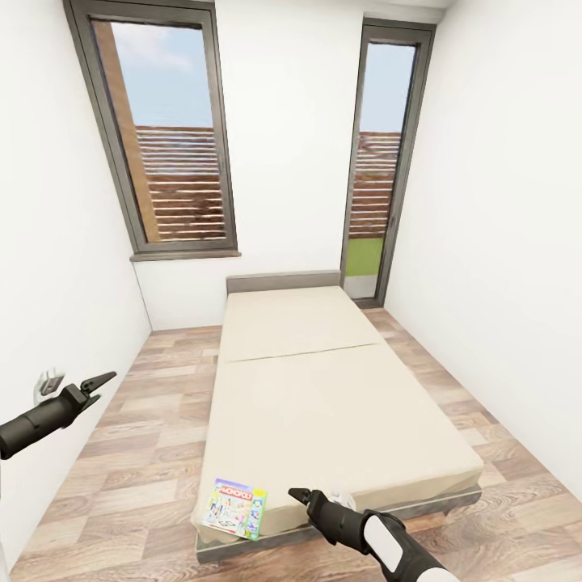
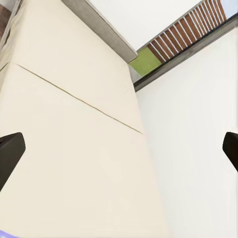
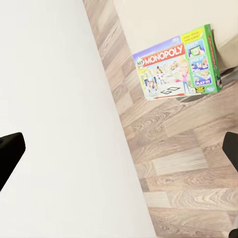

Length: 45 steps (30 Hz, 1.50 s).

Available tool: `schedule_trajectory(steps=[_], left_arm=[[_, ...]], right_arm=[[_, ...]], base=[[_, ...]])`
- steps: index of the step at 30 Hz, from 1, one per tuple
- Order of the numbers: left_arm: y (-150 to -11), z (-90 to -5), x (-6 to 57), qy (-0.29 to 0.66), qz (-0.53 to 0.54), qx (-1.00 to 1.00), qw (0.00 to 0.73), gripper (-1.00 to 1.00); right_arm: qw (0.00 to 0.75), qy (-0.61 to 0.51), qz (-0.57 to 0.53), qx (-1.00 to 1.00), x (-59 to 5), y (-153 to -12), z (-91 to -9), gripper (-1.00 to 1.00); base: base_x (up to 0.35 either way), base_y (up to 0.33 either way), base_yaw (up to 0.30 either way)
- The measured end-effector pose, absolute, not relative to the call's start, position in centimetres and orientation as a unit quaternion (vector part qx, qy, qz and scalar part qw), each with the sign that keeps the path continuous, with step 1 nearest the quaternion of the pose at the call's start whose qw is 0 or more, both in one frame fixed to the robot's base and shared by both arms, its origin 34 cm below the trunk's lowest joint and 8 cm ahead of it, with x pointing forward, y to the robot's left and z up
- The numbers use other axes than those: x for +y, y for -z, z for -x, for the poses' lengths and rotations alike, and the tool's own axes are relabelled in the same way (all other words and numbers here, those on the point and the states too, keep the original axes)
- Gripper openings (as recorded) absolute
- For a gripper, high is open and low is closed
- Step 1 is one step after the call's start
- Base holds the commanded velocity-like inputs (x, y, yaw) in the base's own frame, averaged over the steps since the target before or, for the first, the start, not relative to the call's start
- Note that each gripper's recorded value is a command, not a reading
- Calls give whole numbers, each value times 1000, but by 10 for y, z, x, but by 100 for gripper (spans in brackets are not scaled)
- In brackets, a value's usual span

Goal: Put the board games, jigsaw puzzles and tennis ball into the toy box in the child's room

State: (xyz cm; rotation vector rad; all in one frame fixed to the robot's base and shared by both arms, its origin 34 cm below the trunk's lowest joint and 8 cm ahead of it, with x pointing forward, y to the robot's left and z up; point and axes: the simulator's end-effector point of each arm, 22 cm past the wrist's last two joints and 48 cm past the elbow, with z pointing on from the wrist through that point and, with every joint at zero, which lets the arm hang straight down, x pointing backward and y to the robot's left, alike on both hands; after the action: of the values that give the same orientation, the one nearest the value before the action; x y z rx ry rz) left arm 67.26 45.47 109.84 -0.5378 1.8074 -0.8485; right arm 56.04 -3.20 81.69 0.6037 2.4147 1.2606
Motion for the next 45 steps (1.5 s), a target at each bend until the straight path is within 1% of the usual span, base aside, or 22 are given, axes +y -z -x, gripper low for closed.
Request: schedule_trajectory(steps=[19,45], left_arm=[[-1105,-673,449,373,211,740,518,100],[-1080,-681,441,389,221,745,494,100]], right_arm=[[175,-450,-213,849,-33,-816,-563,100],[181,-468,-211,839,-32,-804,-576,100]], base=[[0,0,0],[0,0,0]])
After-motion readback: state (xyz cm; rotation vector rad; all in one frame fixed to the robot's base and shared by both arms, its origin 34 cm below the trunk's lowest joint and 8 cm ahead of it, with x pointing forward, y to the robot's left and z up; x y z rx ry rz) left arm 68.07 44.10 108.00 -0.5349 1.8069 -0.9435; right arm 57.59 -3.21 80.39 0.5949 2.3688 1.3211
